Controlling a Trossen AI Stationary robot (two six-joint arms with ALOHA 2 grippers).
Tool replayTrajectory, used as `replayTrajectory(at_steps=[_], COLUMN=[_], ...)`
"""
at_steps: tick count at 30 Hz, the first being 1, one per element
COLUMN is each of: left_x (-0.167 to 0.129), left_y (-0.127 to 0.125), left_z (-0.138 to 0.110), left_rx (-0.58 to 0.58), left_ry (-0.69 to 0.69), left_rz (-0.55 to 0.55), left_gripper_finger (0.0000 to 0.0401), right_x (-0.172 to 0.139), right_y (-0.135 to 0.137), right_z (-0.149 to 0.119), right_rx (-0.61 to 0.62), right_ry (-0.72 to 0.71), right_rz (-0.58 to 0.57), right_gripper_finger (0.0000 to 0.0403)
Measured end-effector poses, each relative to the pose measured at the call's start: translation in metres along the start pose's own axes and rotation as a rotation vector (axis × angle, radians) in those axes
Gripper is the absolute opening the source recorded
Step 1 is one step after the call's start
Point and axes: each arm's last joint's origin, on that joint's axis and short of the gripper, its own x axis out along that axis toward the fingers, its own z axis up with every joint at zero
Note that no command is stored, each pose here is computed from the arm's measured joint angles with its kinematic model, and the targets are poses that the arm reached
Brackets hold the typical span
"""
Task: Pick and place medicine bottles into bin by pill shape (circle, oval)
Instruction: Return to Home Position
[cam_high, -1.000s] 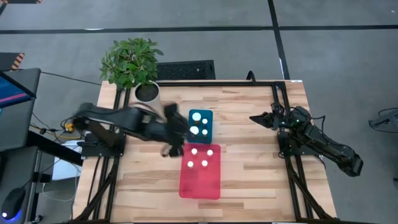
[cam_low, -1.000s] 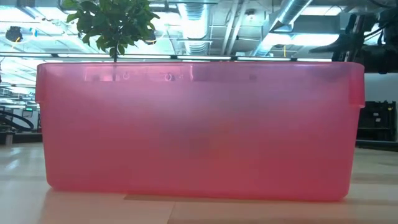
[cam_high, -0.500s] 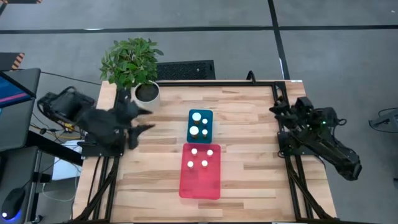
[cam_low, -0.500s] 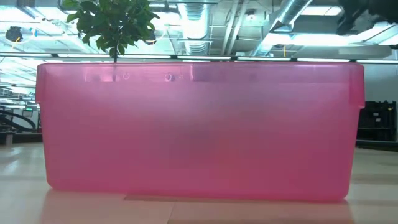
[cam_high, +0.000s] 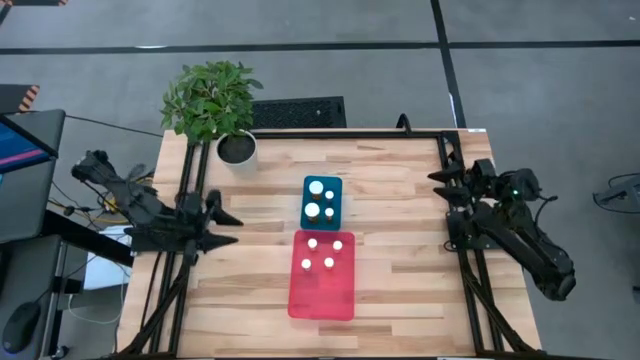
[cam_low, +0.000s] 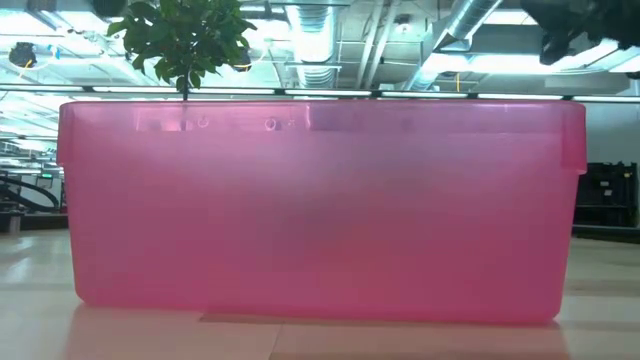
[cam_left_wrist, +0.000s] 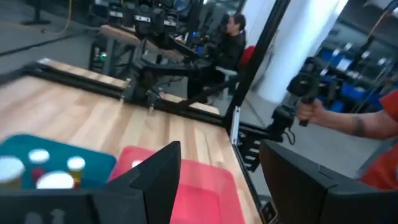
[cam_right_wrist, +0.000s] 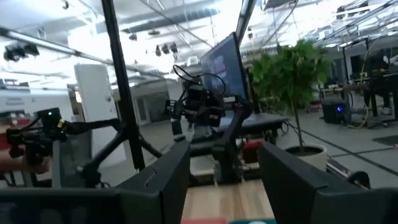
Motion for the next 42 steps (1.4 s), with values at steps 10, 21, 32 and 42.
replayTrajectory(at_steps=[10, 21, 32, 42], left_x=[-0.019, -0.025, -0.017, -0.017], left_y=[0.036, 0.049, 0.059, 0.061], left_z=[-0.068, -0.089, -0.114, -0.113], left_rx=[-0.073, -0.047, -0.010, 0.092], left_ry=[-0.154, -0.176, -0.140, -0.167], left_rz=[-0.141, -0.127, -0.007, 0.066], left_gripper_finger=[0.0211, 0.0211, 0.0211, 0.0211], right_x=[-0.005, -0.008, -0.009, -0.008], right_y=[-0.022, -0.028, -0.034, -0.038], right_z=[-0.053, -0.057, -0.082, -0.091], right_rx=[0.018, 0.006, 0.073, 0.129], right_ry=[-0.015, 0.023, 0.205, 0.231], right_rz=[0.023, -0.025, -0.032, -0.198], right_gripper_finger=[0.0205, 0.0205, 0.0205, 0.0205])
